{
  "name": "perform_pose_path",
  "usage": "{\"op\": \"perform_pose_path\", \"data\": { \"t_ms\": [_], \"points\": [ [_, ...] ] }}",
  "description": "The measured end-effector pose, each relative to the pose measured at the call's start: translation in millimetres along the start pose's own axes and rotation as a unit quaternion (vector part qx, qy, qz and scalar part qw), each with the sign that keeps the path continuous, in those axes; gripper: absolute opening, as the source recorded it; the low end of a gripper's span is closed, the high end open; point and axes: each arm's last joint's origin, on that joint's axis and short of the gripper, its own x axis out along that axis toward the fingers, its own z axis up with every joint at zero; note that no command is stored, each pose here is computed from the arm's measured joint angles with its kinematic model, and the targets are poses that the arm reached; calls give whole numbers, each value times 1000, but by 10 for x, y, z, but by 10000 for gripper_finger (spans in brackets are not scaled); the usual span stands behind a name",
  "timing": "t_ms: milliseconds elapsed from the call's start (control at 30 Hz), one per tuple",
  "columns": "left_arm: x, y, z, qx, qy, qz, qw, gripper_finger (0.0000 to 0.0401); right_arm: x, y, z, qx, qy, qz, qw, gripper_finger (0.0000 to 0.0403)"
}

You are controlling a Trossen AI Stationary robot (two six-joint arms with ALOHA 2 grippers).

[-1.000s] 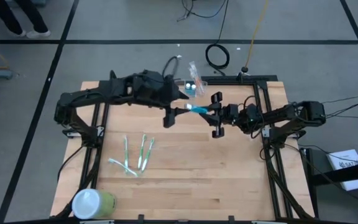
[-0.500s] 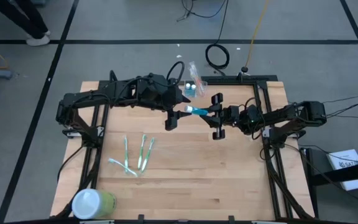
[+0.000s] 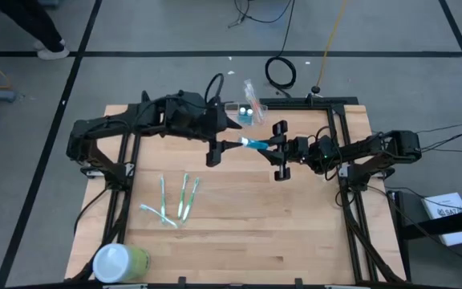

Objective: Pick & Place toothbrushing station
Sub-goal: Put the blue mouthwash into the transparent organizer

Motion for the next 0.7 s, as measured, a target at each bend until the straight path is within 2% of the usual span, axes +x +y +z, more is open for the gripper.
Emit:
{"op": "perform_pose_path", "data": {
  "t_ms": [267, 700],
  "points": [
    [126, -9, -69, -4, 26, -4, 1000, 239, 0, 0, 0, 0, 0, -1, 1000, 84],
    [138, -24, -45, -6, 13, -17, 1000, 239, 0, -1, 0, 0, 0, -2, 1000, 84]
  ]
}}
